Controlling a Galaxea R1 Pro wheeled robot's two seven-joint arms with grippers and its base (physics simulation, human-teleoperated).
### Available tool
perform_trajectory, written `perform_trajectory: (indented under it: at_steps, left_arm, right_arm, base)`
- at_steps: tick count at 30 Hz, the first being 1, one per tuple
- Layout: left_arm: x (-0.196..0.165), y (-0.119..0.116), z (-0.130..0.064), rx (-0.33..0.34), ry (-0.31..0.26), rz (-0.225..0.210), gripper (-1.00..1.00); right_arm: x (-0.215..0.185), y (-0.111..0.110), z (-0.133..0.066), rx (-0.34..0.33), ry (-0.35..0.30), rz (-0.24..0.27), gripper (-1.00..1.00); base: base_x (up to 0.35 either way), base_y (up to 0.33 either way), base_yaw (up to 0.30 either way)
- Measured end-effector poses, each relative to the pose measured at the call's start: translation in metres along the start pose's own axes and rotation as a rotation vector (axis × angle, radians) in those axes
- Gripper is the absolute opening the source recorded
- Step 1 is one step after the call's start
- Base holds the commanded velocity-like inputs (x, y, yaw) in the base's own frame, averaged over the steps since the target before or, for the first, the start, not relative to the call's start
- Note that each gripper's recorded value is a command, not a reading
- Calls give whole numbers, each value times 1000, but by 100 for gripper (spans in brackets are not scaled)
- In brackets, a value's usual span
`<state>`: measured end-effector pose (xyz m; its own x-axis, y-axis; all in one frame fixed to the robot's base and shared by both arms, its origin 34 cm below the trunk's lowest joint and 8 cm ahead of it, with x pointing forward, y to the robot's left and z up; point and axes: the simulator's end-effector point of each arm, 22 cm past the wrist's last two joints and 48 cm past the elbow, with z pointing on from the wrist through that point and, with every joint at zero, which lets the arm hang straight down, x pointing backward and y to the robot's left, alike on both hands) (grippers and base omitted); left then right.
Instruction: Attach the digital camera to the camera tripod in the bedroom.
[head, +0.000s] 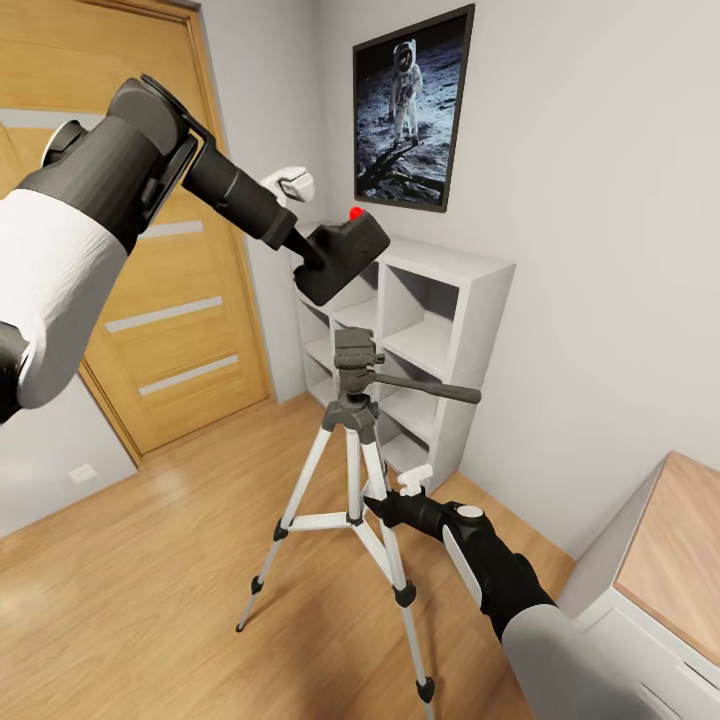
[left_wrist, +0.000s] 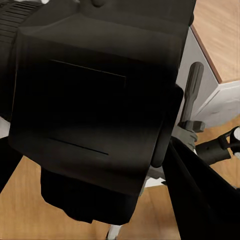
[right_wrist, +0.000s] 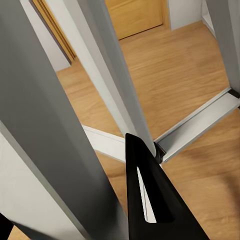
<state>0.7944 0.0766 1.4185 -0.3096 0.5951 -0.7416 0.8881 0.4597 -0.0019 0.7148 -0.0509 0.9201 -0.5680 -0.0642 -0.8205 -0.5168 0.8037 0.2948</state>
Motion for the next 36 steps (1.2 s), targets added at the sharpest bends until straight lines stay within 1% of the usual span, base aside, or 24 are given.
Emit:
perform_trajectory:
  at_steps: [8,14,20,22,26,28,29,32,33,36]
  left_arm:
    - [3,3,0,-12,10,-4,-100]
    - [3,4,1,-7,4,-14,-100]
    - [6,6,4,10,-2,-49,-100]
    - [10,6,11,25,8,-77,-100]
    - [14,6,15,29,19,-88,-100]
    - [17,10,18,14,33,-94,-100]
    - [19,14,19,-4,39,-94,-100]
    - [20,19,19,-30,43,-92,-100]
    - [20,22,19,-42,44,-86,-100]
    - [19,23,18,-51,42,-70,-100]
  right_arm:
    - [0,0,0,0,0,0,-100]
    - [0,0,0,0,0,0,-100]
    - [0,0,0,0,0,0,-100]
    - [0,0,0,0,0,0,-100]
    - [0,0,0,0,0,-1,-100]
    - [0,0,0,2,0,-1,-100]
    - [0,0,0,1,0,-1,-100]
    - [-1,0,0,2,-1,-1,-100]
    - [-1,0,0,2,-1,-1,-100]
    - [-1,0,0,2,-1,-1,-100]
  base:
    - [0,0,0]
    - [0,0,0]
    - [0,0,0]
    - [0,0,0]
    - [0,0,0]
    - [0,0,0]
    - [0,0,0]
    - [0,0,0]
    - [0,0,0]
    - [0,0,0]
